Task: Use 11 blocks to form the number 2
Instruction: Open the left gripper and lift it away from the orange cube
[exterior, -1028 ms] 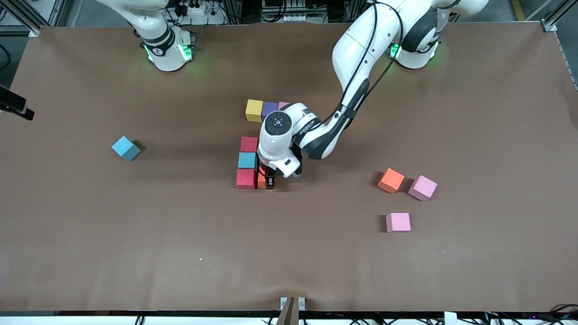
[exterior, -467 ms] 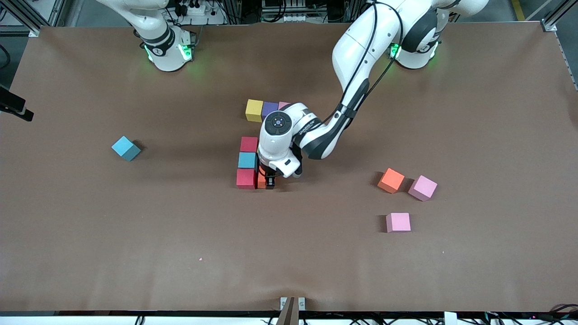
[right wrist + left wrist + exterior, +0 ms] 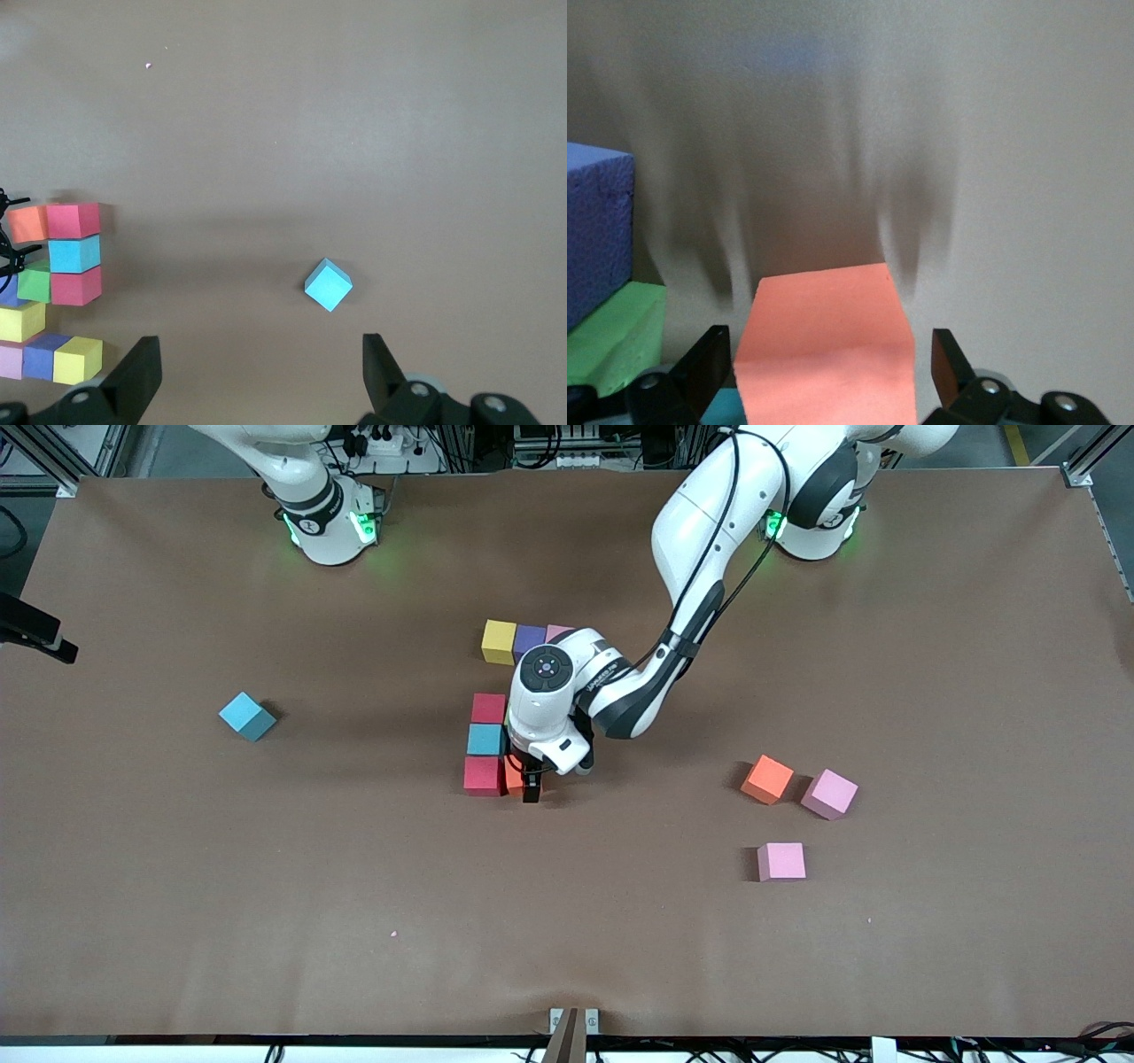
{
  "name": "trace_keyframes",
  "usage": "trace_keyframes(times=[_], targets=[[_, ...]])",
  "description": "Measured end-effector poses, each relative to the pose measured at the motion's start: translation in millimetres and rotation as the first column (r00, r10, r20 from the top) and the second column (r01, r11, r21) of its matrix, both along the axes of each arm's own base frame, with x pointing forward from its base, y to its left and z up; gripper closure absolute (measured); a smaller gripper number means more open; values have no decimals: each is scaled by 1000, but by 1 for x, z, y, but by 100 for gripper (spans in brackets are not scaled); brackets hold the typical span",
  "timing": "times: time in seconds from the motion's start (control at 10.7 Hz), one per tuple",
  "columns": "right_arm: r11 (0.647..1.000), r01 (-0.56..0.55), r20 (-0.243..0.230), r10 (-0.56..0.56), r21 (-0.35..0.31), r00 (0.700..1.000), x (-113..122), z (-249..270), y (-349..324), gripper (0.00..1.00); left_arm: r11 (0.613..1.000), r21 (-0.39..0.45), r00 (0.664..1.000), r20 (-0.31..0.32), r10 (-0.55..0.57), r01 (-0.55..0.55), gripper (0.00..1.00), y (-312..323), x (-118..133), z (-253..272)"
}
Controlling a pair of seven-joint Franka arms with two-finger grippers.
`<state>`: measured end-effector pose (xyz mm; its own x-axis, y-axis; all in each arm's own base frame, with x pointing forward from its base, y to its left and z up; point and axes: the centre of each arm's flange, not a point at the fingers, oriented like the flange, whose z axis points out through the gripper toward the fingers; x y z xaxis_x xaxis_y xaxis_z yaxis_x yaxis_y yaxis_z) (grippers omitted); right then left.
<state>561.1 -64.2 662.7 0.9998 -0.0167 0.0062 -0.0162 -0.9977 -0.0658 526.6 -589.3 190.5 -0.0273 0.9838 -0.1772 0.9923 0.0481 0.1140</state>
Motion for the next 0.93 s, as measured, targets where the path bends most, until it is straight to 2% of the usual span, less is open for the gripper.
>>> trace_keyframes(times=[0.37,0.56,0.93], targets=[[1000,-9,-2,9,-5,1000,2,-2,4,0,1000,-15,1000,15,-5,5,0,-4,2,12],[1000,-16,-19,16,-5,1000,8,-11,8,0,1000,-8,1000,11,-5,5,0,-4,3,27],[997,-39,-50,35,-72,998,12,-20,15,0,999,39,1000,-12,-16,16,0,10,13,71]])
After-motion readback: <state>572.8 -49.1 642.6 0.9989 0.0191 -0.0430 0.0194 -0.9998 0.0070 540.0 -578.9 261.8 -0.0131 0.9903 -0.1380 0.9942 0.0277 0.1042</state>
